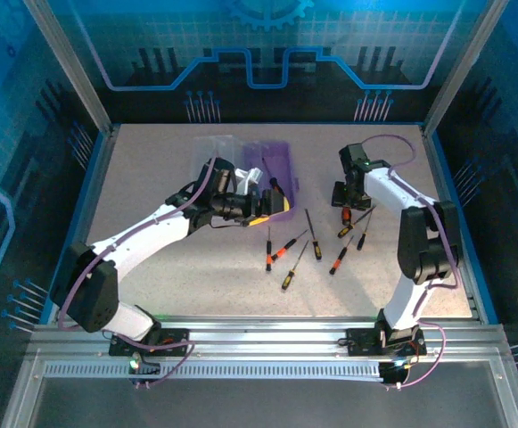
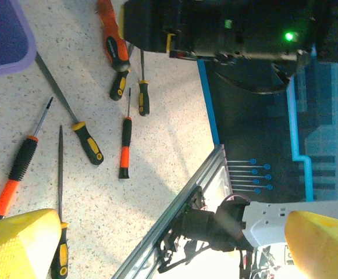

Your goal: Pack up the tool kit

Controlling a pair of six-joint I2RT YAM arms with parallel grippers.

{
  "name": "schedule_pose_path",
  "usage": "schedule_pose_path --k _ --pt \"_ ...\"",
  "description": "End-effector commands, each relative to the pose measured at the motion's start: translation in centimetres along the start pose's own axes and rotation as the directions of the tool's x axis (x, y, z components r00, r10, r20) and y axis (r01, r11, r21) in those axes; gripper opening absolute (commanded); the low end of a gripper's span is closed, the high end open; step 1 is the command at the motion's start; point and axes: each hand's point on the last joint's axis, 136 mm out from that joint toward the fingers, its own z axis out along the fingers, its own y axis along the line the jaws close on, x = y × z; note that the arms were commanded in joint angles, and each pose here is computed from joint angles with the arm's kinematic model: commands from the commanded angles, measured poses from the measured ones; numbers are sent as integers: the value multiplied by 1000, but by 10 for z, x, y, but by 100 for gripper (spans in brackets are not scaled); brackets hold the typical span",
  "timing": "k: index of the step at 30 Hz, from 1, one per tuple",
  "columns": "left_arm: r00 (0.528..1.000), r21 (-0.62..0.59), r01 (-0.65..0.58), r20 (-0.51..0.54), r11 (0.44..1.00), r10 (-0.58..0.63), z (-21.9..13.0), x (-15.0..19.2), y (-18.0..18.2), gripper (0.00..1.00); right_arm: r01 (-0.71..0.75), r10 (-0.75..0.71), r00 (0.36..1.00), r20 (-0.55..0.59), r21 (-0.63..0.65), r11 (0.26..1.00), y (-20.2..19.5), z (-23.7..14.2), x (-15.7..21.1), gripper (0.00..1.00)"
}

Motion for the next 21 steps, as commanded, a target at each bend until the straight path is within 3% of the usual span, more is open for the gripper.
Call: schedule_pose_path --k 1,15,21 --pt "998 36 -58 -9 998 59 -2 -3 -17 99 -4 5 1000 -17 41 999 -11 11 -7 50" --pt "998 20 -66 -5 998 67 -2 -4 -15 99 -29 27 993 -117 -17 999 -10 43 5 45" --pt "998 12 -67 -5 998 67 -2 -3 -13 99 -24 21 990 -140 -26 999 -8 51 8 37"
